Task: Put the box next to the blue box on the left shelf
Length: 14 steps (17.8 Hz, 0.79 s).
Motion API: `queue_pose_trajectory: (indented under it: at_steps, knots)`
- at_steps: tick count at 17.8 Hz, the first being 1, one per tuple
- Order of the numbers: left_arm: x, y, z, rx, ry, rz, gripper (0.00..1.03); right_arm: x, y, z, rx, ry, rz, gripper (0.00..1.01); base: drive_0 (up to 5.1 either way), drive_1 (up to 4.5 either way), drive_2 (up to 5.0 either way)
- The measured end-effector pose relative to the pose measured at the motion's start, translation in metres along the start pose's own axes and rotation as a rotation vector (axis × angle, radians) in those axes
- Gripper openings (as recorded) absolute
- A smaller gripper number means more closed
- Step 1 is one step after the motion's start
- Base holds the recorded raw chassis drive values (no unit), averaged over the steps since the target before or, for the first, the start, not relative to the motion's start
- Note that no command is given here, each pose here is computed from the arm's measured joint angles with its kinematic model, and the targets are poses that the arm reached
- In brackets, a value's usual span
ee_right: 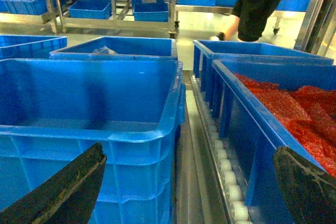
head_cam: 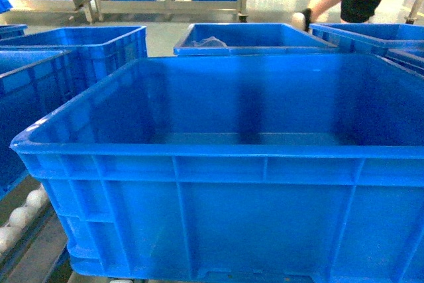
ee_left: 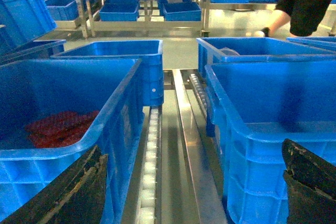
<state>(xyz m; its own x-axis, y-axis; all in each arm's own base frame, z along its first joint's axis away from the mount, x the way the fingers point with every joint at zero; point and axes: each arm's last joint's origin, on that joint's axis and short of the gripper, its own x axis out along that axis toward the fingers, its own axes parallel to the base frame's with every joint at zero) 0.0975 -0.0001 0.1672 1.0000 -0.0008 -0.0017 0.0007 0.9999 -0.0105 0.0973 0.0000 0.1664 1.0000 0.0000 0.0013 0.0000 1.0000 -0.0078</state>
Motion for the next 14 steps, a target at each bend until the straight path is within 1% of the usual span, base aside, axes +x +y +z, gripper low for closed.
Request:
queue_pose_trajectory:
  at_steps: [14]
  knots:
    - [0.0,0.0,0.0,0.0,0.0,0.0,0.98,0.0,0.0,0.0,0.0,0.0,0.0,0.98,0.0,0.0,0.0]
